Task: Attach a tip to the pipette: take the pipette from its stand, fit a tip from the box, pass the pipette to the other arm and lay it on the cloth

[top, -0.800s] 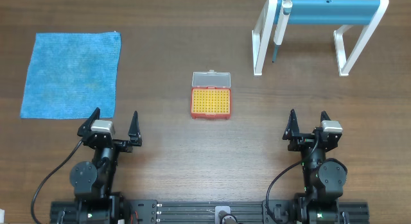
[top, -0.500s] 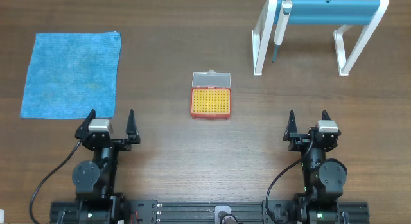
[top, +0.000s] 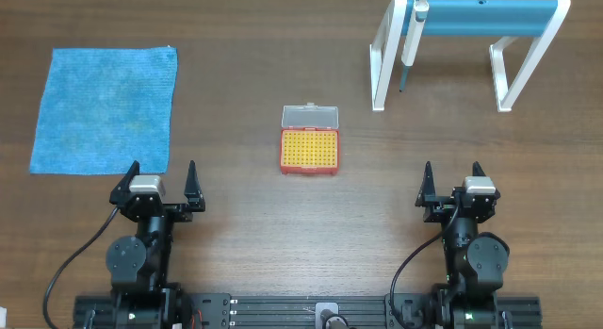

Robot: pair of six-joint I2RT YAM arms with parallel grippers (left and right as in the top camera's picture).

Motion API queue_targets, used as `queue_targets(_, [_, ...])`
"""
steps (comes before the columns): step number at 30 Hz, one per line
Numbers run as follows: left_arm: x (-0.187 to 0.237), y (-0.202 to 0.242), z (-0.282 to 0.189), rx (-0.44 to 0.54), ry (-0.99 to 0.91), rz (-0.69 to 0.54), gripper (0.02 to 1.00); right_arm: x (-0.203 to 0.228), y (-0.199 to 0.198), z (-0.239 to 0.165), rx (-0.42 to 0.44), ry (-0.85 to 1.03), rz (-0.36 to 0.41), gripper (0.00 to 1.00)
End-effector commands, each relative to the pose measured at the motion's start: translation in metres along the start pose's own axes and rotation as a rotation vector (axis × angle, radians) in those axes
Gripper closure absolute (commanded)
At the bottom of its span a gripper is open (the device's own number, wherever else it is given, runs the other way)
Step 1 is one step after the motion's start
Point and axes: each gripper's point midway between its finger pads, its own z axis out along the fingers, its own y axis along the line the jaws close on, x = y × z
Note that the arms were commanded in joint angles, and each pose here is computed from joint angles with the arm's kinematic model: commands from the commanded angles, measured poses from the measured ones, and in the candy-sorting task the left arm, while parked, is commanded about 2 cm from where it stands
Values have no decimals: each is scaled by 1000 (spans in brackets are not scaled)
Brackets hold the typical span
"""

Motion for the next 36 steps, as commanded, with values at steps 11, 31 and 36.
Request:
queue_targets(11, [2, 3, 0, -19, 5, -5, 23, -64, 29, 126, -110, -12, 3, 165])
queue_targets(31, [2, 3, 0, -19, 5, -5, 23, -57, 38, 205, -116, 122, 127, 165])
queue_targets(36, [2, 3, 0, -19, 5, -5, 23, -63, 37, 210, -115, 110, 126, 165])
